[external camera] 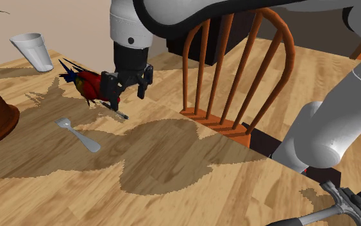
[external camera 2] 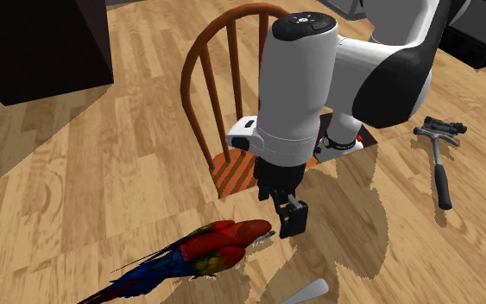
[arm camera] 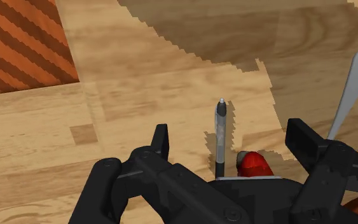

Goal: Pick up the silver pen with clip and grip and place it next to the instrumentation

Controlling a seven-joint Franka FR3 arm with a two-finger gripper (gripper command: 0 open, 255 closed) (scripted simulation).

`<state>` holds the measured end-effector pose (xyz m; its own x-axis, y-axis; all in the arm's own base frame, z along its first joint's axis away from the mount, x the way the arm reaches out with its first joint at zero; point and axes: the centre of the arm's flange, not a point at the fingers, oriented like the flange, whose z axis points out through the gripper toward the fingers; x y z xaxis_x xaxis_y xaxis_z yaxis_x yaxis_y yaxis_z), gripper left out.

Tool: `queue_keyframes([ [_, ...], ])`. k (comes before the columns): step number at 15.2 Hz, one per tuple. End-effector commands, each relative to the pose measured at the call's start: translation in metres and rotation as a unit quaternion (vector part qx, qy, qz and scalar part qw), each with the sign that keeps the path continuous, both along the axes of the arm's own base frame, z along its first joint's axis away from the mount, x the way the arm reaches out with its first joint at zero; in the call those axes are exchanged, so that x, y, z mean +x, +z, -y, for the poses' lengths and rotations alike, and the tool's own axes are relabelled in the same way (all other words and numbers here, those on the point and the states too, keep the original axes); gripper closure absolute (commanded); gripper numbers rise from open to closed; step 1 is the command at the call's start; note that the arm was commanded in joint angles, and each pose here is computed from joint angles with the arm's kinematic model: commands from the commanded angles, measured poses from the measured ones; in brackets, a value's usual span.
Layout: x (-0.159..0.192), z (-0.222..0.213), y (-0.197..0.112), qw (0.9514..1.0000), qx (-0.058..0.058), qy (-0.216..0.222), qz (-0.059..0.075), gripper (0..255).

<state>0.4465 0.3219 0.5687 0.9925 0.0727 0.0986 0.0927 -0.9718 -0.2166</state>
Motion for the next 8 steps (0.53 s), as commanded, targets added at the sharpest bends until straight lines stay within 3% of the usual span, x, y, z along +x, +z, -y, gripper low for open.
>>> queue_keyframes([
  [1,0.003,-0.006,-0.009,1.0000,0.001,0.000,0.000,0],
  [8,0.005,-0.012,-0.037,1.0000,0.001,0.000,0.000,0],
])
